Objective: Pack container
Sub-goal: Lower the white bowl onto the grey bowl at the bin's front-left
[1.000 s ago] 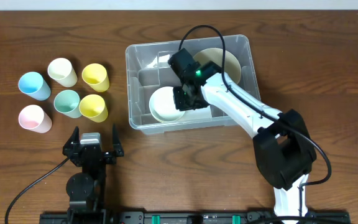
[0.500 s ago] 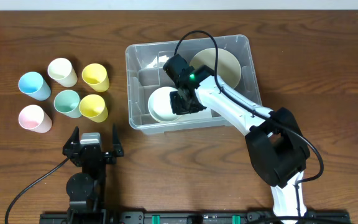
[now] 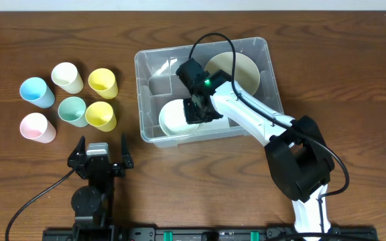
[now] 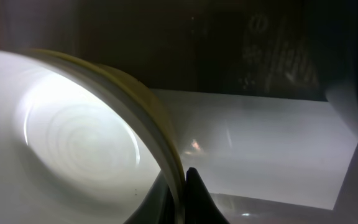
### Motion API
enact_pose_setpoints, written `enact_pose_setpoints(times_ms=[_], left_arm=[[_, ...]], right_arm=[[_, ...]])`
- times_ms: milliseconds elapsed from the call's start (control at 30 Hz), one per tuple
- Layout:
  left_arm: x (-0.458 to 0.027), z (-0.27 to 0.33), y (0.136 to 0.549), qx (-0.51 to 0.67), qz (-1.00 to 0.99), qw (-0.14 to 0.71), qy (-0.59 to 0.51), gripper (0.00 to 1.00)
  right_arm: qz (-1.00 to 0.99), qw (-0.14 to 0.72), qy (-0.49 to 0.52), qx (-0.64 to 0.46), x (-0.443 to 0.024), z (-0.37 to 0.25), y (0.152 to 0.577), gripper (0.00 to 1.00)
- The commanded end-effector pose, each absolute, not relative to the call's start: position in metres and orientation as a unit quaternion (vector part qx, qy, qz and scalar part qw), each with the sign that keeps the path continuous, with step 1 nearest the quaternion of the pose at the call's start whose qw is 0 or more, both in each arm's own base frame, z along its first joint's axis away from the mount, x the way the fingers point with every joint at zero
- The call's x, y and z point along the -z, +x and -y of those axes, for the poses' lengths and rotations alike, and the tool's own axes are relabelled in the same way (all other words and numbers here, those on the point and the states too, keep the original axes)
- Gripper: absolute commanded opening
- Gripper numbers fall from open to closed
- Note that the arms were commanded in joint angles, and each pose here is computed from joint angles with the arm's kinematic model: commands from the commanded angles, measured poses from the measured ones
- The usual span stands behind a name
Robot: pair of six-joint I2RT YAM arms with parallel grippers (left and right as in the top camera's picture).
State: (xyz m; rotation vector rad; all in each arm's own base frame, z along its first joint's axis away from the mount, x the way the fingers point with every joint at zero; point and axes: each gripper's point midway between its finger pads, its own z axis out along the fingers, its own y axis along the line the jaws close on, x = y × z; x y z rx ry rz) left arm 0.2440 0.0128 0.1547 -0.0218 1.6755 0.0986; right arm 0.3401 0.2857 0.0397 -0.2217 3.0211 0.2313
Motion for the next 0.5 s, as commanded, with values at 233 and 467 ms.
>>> enact_pose_setpoints(times_ms=[233, 467], left_arm=[[-0.137, -0.018, 0.243, -0.060, -0.759, 0.648, -0.011, 0.98], [-0.137, -0.018, 0.243, -0.060, -0.759, 0.648, -0.011, 0.98]], right_arm=[[-0.997, 0.050, -0.050, -0.021, -0.033, -0.249, 0.350, 0.01], [-0.997, 0.062, -0.038, -0.029, -0.036, -0.246, 0.362, 0.01]])
